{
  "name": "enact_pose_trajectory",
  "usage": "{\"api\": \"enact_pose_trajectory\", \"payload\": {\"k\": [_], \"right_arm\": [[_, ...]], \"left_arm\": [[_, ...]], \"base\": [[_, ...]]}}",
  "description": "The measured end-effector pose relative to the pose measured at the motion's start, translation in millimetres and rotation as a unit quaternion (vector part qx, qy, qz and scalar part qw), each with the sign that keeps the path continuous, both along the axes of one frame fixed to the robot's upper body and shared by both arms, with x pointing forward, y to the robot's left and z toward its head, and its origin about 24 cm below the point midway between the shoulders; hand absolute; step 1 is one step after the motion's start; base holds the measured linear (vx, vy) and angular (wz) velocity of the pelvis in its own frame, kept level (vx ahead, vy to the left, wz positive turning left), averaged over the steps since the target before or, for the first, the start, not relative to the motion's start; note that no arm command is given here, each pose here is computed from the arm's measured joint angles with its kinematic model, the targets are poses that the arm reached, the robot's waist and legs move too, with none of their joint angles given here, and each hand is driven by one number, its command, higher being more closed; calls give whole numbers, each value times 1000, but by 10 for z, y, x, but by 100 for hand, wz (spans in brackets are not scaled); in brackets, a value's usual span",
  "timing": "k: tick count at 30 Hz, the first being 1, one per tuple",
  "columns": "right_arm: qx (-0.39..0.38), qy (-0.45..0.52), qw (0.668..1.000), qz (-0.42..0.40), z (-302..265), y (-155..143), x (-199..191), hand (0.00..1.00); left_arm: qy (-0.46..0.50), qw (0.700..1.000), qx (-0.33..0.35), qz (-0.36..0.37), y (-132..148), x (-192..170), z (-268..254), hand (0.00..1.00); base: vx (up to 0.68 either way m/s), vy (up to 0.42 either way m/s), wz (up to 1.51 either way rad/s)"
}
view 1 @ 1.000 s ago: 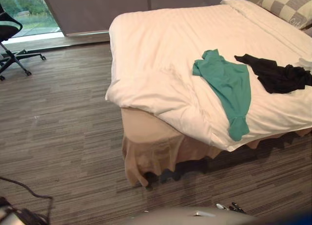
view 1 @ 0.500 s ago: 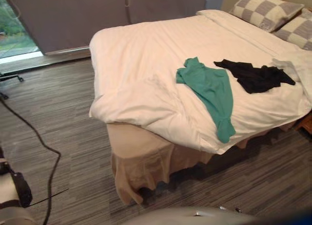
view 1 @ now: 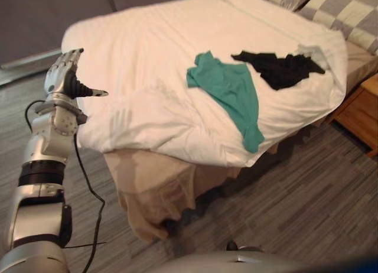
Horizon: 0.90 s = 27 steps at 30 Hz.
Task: Tidy the bed and pick cloth on bed and put in laundry
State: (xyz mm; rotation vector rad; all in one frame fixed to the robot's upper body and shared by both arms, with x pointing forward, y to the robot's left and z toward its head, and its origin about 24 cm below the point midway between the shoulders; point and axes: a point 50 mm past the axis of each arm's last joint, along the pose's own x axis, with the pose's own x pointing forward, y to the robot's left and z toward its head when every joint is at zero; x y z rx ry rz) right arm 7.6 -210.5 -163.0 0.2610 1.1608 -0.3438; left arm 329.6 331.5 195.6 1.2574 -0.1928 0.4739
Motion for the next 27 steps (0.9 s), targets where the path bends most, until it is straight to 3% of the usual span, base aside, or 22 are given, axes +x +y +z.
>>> {"api": "enact_pose_trajectory", "payload": {"k": [3,9,16,27], "right_arm": [[-9,-43,999,5,43,-35,228,0],[-5,-99,995,8,121,-46,415,0],[1,-140,990,22,189,-45,551,0],[38,-211,976,24,313,-66,810,0]], "left_arm": [[-27,1000,-5,13,-55,68,124,0],[-95,995,-23,-1,-305,188,402,0],[-169,985,-28,4,-401,216,826,0],[-184,982,-40,16,-501,241,1057,0]], "base": [[-84,-40,-8],[-15,-37,-5],[-15,-6,-3],[-55,-8,-1]]}}
